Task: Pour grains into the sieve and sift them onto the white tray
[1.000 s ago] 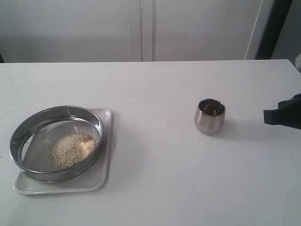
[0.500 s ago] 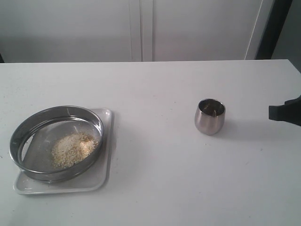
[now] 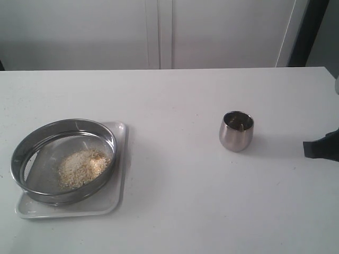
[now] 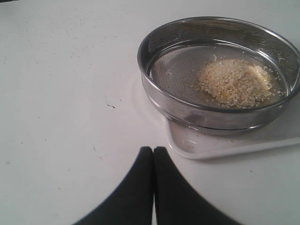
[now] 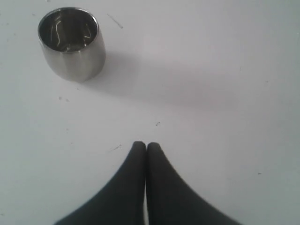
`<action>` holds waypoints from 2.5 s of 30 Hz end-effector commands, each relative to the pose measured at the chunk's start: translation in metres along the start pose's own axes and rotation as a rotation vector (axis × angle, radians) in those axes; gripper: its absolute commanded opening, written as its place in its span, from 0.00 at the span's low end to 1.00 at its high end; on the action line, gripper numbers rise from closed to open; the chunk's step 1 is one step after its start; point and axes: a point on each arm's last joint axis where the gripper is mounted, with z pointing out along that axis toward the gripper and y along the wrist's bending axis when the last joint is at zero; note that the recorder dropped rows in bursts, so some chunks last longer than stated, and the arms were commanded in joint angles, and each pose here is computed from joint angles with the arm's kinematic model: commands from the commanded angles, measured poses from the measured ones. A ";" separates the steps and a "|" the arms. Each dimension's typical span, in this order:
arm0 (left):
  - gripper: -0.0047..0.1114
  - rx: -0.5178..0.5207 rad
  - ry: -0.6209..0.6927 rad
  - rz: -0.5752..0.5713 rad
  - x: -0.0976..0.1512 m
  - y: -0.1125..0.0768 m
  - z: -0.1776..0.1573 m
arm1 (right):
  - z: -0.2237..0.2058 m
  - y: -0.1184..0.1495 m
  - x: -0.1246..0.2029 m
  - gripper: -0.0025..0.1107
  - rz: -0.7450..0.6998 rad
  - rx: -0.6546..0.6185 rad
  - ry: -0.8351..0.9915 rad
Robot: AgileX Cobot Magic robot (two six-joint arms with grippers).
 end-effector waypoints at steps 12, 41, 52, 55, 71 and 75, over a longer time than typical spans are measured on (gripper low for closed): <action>0.04 -0.002 0.002 -0.005 0.001 0.000 0.000 | -0.001 0.000 0.003 0.02 -0.014 0.002 0.015; 0.04 0.006 -0.558 -0.274 -0.046 0.006 -0.013 | -0.001 0.000 0.002 0.02 -0.014 0.001 0.012; 0.04 0.041 -0.418 -0.331 -0.075 0.004 -0.023 | -0.001 0.000 0.003 0.02 -0.014 0.002 0.014; 0.04 0.033 -0.324 -0.263 -0.086 0.003 -0.021 | -0.001 0.000 0.003 0.02 -0.014 0.002 0.014; 0.04 0.023 -0.036 0.030 -0.146 0.005 0.016 | -0.001 0.000 0.003 0.02 -0.014 0.002 0.014; 0.04 0.025 -0.004 0.031 -0.158 0.006 0.028 | -0.001 0.000 0.003 0.02 -0.014 0.002 0.014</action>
